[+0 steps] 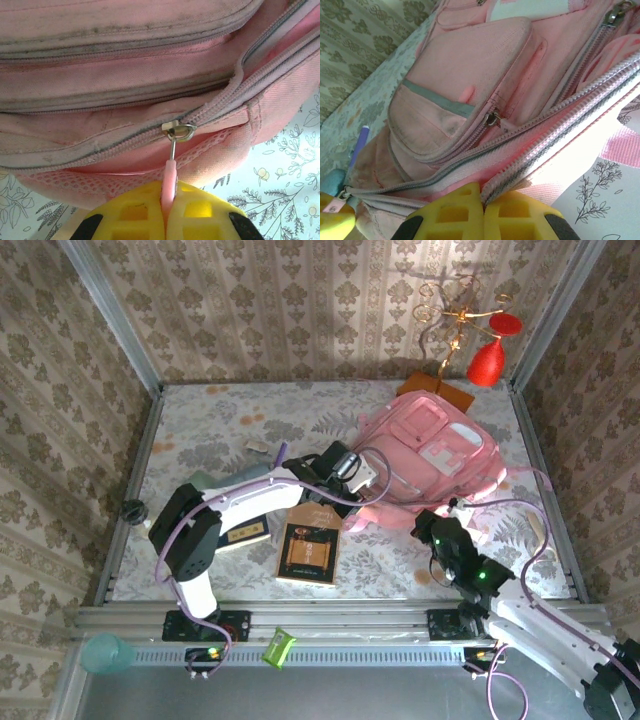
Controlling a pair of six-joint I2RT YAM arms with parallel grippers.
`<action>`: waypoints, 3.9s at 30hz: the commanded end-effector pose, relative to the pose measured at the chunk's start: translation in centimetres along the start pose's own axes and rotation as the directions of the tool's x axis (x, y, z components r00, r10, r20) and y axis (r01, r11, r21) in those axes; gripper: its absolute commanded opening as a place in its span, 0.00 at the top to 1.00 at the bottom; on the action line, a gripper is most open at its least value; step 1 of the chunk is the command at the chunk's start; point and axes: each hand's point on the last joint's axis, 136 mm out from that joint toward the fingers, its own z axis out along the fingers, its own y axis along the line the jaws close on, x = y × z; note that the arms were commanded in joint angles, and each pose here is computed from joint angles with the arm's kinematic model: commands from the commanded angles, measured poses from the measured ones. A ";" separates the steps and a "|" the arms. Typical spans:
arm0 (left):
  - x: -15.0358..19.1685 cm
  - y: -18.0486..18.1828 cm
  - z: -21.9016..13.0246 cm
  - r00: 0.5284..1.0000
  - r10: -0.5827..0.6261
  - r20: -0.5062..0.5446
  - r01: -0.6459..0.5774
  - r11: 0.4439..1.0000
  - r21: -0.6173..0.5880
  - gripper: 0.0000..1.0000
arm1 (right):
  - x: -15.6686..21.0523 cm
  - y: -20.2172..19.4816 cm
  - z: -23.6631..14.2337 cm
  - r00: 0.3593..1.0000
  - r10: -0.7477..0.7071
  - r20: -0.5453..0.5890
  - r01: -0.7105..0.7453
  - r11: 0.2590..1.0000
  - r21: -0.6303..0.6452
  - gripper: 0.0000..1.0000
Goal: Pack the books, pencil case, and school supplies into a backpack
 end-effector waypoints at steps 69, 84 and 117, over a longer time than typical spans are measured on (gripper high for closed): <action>3.5 -3.1 -0.6 0.979 0.156 0.127 -0.173 0.975 0.136 1.00 | 2.5 6.8 13.6 0.574 -0.711 -0.407 0.752 0.654 -0.081 0.93; 4.4 -0.1 -3.2 0.993 0.049 0.110 -0.053 0.998 0.027 1.00 | -7.8 10.8 8.2 0.725 -0.632 -0.273 0.645 0.762 -0.051 1.00; -0.4 2.1 -8.5 0.962 -0.049 0.268 0.045 0.999 0.019 1.00 | -0.6 16.0 3.7 0.559 -0.805 -0.200 0.658 0.577 -0.485 0.52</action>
